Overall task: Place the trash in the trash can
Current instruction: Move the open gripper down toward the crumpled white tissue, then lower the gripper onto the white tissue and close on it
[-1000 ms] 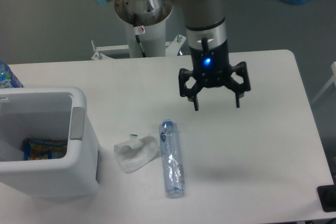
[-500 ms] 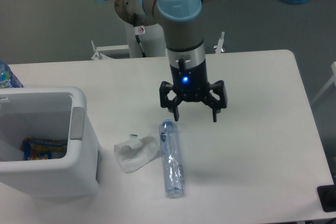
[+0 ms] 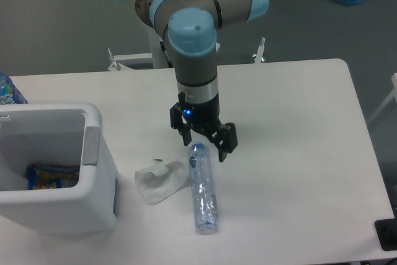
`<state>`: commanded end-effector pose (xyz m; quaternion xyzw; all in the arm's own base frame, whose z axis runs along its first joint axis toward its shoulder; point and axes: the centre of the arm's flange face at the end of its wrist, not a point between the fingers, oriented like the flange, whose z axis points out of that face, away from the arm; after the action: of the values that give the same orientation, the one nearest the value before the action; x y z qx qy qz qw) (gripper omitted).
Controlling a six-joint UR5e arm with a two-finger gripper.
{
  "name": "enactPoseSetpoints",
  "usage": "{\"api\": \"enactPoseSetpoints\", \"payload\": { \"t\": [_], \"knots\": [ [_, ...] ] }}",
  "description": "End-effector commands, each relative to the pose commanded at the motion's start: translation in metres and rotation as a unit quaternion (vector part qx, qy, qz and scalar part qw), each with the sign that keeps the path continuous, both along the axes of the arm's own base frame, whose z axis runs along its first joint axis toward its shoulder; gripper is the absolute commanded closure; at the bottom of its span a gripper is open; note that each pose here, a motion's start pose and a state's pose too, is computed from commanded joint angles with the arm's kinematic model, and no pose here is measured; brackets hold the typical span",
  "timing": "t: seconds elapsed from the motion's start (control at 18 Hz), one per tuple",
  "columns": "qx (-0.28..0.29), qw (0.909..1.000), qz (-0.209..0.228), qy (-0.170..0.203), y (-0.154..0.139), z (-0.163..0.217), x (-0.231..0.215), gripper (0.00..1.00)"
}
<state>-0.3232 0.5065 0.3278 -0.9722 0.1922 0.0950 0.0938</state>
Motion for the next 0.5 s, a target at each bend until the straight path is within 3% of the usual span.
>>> {"api": "enactPoseSetpoints", "payload": {
  "t": [0.5],
  "knots": [
    [-0.024,0.998,-0.043,-0.039,0.031,-0.057,0.028,0.0]
  ]
}}
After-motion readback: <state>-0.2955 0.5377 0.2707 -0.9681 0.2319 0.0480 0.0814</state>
